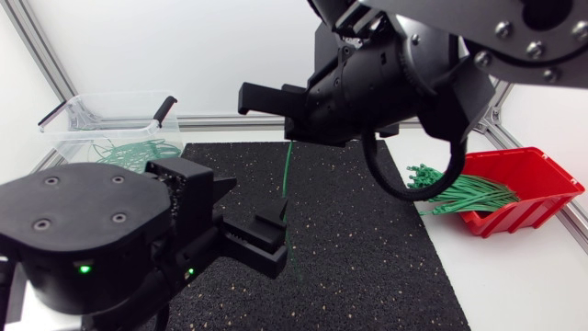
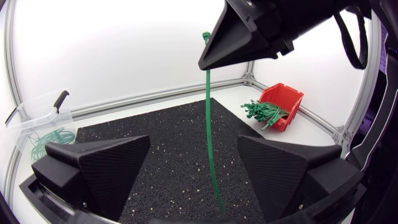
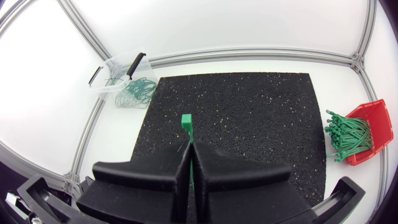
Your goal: Take a green cable tie from the red box, thread the tail through the head to close it, then place it in the transparent bin on the left.
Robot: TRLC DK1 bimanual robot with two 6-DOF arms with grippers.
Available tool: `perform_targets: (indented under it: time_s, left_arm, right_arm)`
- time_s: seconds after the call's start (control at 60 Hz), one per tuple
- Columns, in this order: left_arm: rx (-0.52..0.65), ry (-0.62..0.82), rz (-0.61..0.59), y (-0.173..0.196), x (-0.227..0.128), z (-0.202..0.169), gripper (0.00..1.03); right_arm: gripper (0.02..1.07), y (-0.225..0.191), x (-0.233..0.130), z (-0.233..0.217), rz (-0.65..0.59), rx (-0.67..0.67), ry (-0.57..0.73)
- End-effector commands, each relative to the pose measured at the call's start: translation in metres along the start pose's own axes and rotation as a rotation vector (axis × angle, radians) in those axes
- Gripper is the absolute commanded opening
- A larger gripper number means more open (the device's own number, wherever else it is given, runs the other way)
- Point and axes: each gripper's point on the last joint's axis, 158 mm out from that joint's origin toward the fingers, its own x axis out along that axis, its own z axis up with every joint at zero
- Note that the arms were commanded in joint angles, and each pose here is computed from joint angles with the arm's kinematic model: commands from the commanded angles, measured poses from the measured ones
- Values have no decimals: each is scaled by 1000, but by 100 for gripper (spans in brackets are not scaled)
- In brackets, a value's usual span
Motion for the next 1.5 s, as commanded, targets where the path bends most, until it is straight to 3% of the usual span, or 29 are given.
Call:
perform_targets:
  time_s: [0.0, 0.3, 0.717, 0.883, 0.983, 1.117, 1.35, 1.483]
  left_arm:
    - [12, -37, -2, -7, 3, 13, 98]
    - [27, -105, -30, -13, 2, 16, 98]
    - [68, -67, -26, -20, 25, -10, 91]
    - [68, -96, -1, -14, 36, -6, 78]
    - [67, -96, 18, -8, 42, -9, 76]
    - [69, -117, 32, -4, 47, -6, 60]
    - [76, -172, 40, -1, 47, 2, 43]
    - [83, -178, 42, -2, 49, 3, 40]
  right_arm:
    - [8, 0, 4, 2, -25, 34, -11]
    - [8, -3, 10, -5, -62, 21, -14]
    - [8, -5, 11, -11, -74, 30, -2]
    - [8, -7, 13, -15, -84, 26, 1]
    - [8, -7, 14, -17, -84, 25, 5]
    - [8, -8, 16, -20, -93, 24, 3]
    - [8, -13, 16, -20, -119, 14, -11]
    - [8, -13, 16, -20, -119, 19, -11]
